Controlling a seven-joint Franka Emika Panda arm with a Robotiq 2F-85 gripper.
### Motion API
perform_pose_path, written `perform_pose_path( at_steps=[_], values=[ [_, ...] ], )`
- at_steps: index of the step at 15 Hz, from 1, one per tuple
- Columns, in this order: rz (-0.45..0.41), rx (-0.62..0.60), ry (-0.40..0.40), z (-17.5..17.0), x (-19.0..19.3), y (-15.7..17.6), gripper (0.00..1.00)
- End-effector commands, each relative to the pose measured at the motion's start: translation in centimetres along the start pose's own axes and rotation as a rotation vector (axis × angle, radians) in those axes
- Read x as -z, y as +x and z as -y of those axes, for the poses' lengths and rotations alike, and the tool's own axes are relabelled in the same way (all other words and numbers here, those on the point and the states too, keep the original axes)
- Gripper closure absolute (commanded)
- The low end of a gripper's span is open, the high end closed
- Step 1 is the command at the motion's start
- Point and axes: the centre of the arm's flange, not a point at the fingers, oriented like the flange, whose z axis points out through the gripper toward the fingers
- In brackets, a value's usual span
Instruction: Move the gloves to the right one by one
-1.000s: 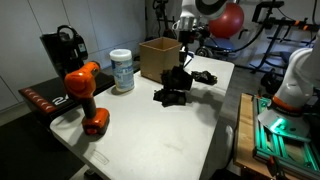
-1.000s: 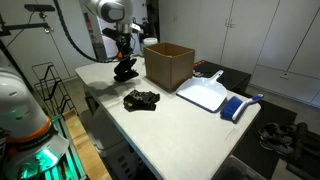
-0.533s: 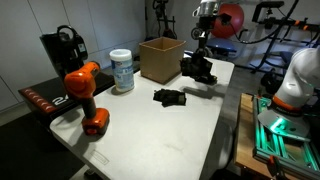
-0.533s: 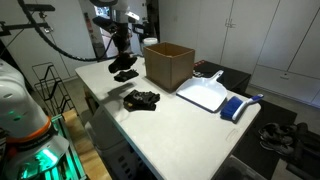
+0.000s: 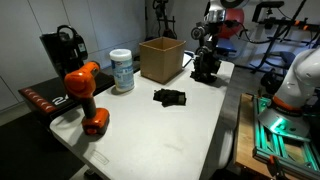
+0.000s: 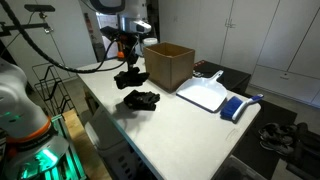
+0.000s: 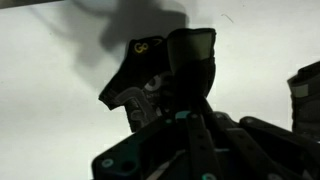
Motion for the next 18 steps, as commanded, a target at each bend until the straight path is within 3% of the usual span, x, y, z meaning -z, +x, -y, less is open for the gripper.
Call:
perform_pose_path(
  at_steps=[1, 5, 9, 11, 15, 16, 18],
  values=[
    [0.005, -0.038, -0.010, -2.2, -2.6, 0.8, 0.99],
    [-0.008, -0.018, 0.052, -2.3, -2.9, 0.9, 0.99],
    [0.021, -0.030, 0.055, -3.2, -4.1, 1.0, 0.99],
    [0.049, -0.074, 0.012, -4.3, -5.6, 1.3, 0.99],
    [0.081, -0.116, -0.003, -6.1, -9.3, 2.3, 0.99],
    [0.091, -0.129, -0.016, -6.3, -10.1, 2.4, 0.71],
    [0.110, -0.137, -0.043, -6.6, -10.7, 2.5, 0.64]
  ],
)
